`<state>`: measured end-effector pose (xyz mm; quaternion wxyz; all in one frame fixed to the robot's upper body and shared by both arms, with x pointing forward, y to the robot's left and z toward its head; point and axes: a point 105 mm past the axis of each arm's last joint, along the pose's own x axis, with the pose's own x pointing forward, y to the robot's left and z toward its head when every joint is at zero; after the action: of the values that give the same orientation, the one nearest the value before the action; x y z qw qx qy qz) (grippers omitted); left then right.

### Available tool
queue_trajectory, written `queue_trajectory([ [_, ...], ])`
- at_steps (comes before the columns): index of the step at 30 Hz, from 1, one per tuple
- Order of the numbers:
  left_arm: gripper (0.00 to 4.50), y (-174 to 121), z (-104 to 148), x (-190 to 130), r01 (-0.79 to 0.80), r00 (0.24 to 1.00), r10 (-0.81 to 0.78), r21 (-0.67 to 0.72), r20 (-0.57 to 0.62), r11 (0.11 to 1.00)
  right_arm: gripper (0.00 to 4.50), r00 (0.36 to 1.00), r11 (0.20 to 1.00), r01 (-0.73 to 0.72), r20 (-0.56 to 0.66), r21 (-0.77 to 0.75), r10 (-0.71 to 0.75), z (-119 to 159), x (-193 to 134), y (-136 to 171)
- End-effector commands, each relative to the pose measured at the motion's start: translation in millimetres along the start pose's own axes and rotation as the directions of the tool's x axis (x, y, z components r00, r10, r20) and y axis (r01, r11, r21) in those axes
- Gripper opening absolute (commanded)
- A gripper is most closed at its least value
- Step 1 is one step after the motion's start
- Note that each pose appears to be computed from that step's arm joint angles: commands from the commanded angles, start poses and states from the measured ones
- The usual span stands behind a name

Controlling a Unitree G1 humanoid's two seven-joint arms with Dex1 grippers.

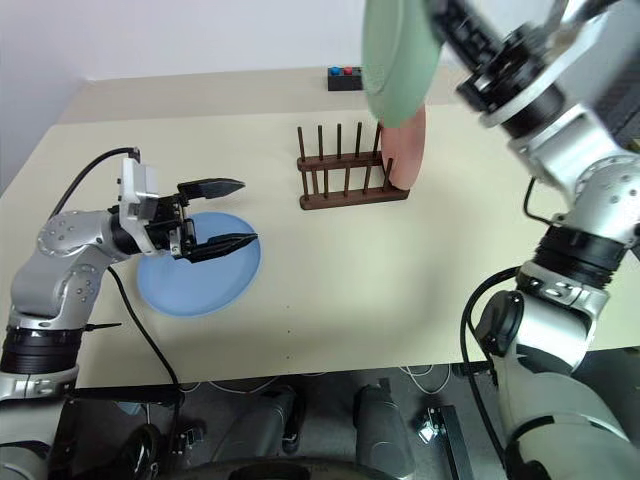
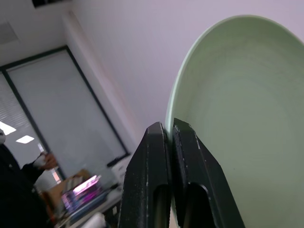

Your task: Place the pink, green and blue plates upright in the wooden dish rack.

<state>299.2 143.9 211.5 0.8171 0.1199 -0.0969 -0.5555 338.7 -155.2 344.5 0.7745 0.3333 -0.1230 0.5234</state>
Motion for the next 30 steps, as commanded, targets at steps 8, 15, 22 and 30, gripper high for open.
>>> queue_trajectory([
  [8, 4.5, -1.4, 12.7, -6.3, -0.031, 0.999, 0.031, 0.031, 0.021, 0.999, 0.01, 1.0, 1.0, 0.023, 0.019, -0.01, -0.022, -21.0, 14.0, -21.4],
  [15, 4.5, -3.5, 13.1, -7.0, -0.03, 0.999, 0.029, 0.029, 0.014, 0.999, 0.01, 0.999, 0.999, 0.032, 0.014, 0.035, -0.032, -30.4, 14.9, -30.9],
  [22, 4.5, -4.9, 13.8, -6.7, -0.027, 1.0, 0.026, 0.033, 0.011, 0.999, 0.01, 0.995, 0.995, 0.099, -0.035, 0.024, -0.098, -51.0, 11.4, -46.8],
  [30, 4.5, -7.5, 12.9, -6.4, -0.021, 1.0, 0.021, 0.028, 0.005, 0.999, 0.01, 0.986, 0.988, 0.155, -0.068, -0.006, -0.155, -59.4, 4.9, -59.5],
])
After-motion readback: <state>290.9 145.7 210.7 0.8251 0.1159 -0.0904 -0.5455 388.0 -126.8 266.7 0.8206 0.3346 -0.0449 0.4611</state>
